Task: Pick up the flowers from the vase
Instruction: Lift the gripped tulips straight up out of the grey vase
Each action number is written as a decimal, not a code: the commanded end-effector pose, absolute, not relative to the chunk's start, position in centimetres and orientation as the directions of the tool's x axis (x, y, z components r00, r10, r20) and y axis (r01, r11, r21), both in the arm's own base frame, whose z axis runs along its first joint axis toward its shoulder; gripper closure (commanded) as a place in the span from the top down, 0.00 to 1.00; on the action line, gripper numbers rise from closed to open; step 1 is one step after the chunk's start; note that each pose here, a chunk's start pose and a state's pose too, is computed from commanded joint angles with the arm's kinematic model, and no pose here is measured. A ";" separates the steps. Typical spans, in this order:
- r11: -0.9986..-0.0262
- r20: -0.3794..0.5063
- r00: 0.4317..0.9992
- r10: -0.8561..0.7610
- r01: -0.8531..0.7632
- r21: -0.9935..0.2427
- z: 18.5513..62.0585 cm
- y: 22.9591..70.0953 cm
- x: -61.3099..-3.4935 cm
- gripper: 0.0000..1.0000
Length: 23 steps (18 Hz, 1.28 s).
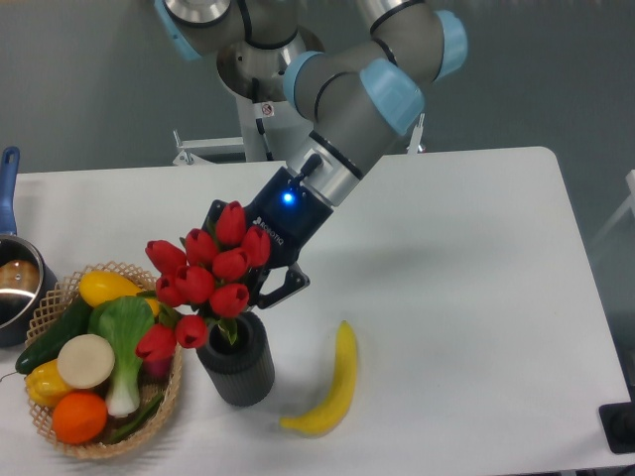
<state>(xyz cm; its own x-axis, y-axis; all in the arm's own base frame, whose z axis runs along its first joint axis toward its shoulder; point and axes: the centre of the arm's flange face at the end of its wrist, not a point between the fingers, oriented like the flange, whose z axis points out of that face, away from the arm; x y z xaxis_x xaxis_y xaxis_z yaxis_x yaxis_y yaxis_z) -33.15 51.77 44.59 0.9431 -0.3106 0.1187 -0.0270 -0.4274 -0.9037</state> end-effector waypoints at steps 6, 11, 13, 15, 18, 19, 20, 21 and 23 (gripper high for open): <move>-0.380 0.161 0.951 -0.264 0.051 -0.924 49.0 50.7 -35.6 0.52; -0.364 0.199 0.949 -0.244 0.100 -0.926 51.1 49.7 -35.6 0.52; -0.362 0.213 0.951 -0.223 0.122 -0.924 51.9 49.0 -35.9 0.52; -0.359 0.222 0.951 -0.214 0.135 -0.923 52.5 48.7 -35.9 0.52; -0.342 0.229 0.952 -0.202 0.150 -0.928 53.8 48.0 -36.6 0.52; -0.334 0.222 0.955 -0.199 0.147 -0.931 54.4 47.8 -37.0 0.52; -0.325 0.211 0.959 -0.189 0.141 -0.935 55.0 47.4 -37.7 0.52; -0.318 0.200 0.961 -0.190 0.132 -0.939 55.5 47.4 -38.1 0.52; -0.312 0.188 0.963 -0.192 0.122 -0.942 56.0 47.7 -38.6 0.52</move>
<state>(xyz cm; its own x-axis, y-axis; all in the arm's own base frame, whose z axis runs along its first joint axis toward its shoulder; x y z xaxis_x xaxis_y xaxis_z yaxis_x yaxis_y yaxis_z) -38.63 47.73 55.99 0.9632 -0.1915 0.1885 0.1222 -0.3122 -0.9421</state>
